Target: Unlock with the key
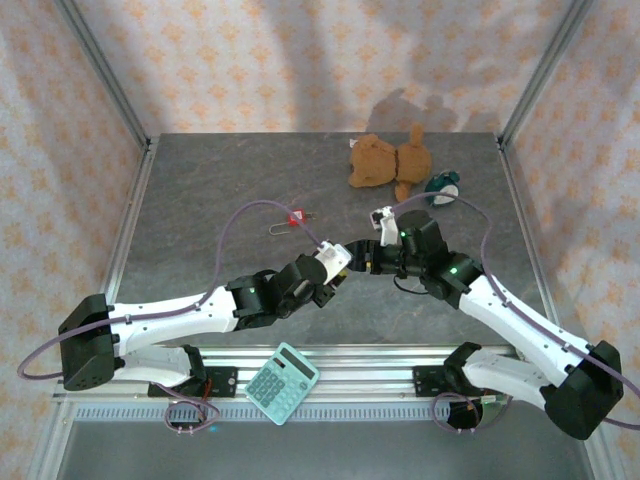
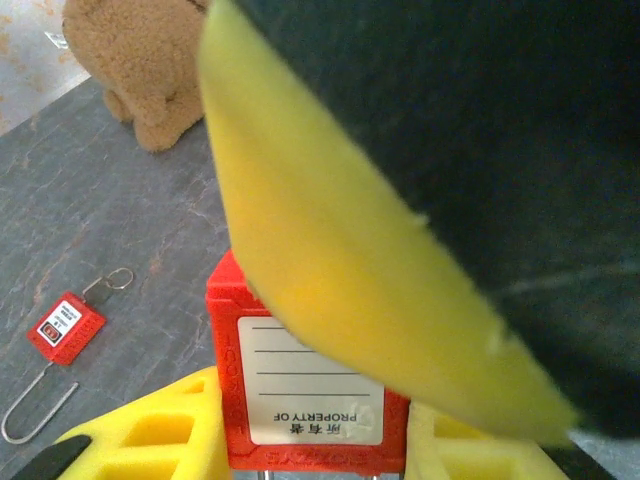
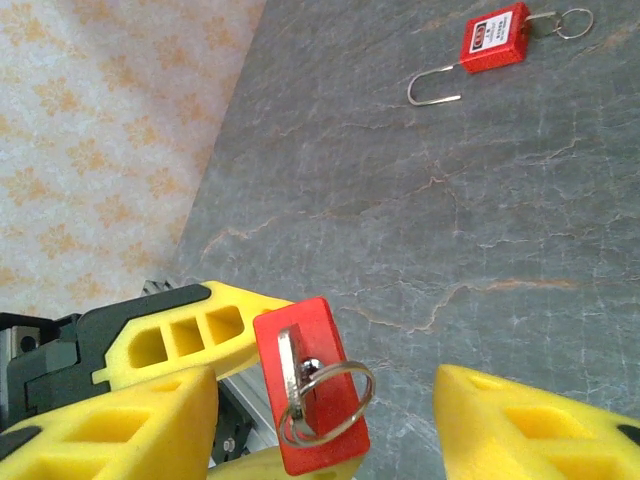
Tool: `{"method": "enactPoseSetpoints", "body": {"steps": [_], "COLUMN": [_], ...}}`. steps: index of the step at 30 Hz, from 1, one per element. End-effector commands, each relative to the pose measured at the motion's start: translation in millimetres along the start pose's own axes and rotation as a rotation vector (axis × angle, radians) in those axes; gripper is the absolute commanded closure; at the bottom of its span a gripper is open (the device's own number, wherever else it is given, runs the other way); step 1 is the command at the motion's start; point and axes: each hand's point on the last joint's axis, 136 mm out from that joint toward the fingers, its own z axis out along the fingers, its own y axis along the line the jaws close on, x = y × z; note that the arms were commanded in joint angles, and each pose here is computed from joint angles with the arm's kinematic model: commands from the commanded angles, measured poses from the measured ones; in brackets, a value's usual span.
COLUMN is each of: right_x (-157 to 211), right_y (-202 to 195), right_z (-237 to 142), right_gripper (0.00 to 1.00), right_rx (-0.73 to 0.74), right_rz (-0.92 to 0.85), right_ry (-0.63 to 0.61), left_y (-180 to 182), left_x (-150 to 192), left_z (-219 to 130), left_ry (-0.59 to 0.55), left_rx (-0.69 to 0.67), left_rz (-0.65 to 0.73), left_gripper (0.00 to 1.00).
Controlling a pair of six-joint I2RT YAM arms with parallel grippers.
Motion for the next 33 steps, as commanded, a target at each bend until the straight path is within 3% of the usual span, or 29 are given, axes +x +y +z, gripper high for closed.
{"method": "enactPoseSetpoints", "body": {"steps": [1,11,25,33], "right_x": [2,3,0,1], "right_y": [0,-4,-8,-9], "right_z": [3,1,-1,1], "right_gripper": [0.44,0.54,0.55,0.74], "right_rx": [-0.022,0.01,0.048,0.045], "right_rz": [-0.025,-0.055,-0.08,-0.071], "right_ry": [0.009,0.016,0.011,0.01], "left_y": [1,-9,-19,-20], "left_x": [-26,-32,-12,-10], "left_z": [-10,-10,-4,-3], "left_ry": [-0.057,-0.054,0.02,0.024], "left_rx": [0.019,0.068,0.107,0.113], "left_rz": [-0.024,-0.031,0.001,0.004], "left_gripper": [0.7,0.7,0.7,0.7]}}
